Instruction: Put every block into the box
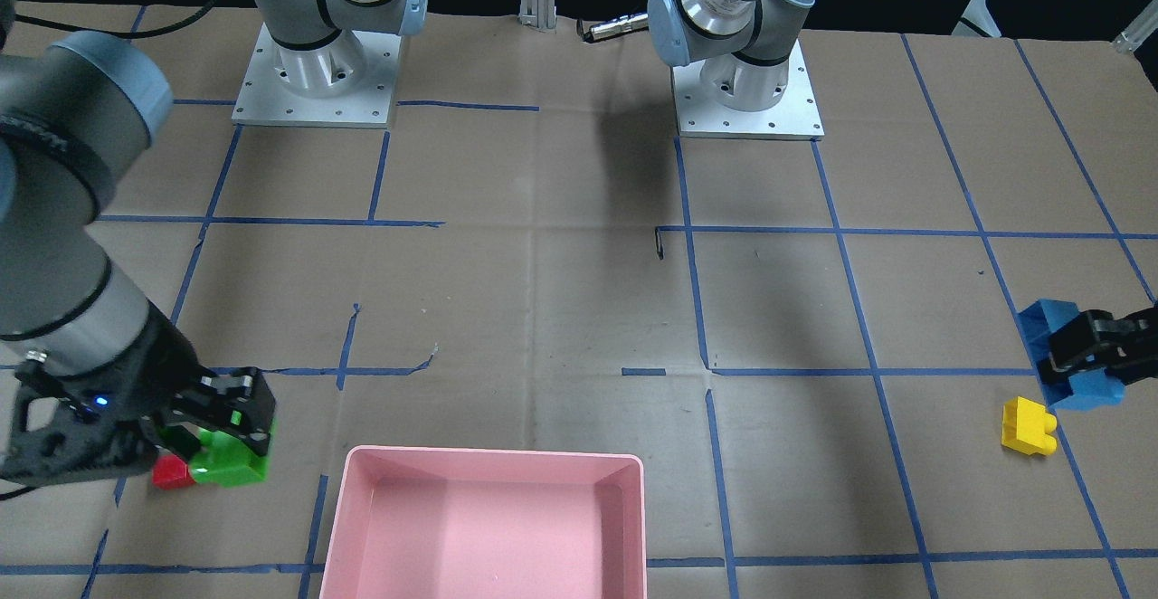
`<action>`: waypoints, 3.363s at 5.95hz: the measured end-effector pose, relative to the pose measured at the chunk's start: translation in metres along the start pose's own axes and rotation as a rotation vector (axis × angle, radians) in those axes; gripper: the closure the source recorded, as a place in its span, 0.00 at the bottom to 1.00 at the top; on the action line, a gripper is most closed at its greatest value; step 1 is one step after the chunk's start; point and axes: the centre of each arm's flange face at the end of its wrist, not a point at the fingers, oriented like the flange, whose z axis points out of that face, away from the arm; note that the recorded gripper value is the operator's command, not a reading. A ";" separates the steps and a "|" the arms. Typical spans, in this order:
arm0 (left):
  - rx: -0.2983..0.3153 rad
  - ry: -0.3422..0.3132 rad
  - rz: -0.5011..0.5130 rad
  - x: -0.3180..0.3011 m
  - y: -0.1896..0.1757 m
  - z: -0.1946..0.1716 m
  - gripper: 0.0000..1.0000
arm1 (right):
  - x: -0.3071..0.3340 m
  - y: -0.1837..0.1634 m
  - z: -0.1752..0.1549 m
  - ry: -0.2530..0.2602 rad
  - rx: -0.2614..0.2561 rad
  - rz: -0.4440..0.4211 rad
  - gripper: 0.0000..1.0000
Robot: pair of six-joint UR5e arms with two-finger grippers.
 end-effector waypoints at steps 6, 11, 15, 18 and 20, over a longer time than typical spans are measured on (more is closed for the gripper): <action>0.045 0.040 -0.133 0.234 -0.072 0.094 0.71 | -0.118 -0.074 0.089 -0.063 0.018 0.016 0.00; 0.137 0.075 -0.263 0.406 -0.088 0.173 0.54 | 0.037 -0.018 0.043 0.145 -0.072 -0.034 0.00; 0.181 0.102 -0.259 0.445 -0.110 0.198 0.01 | 0.136 0.072 0.075 0.201 -0.010 0.199 0.00; 0.164 0.057 -0.176 0.351 -0.084 0.093 0.01 | 0.156 0.073 0.106 0.254 0.034 0.703 0.00; 0.115 0.018 -0.047 0.218 -0.034 0.047 0.01 | 0.166 0.069 0.128 0.281 0.089 0.951 0.00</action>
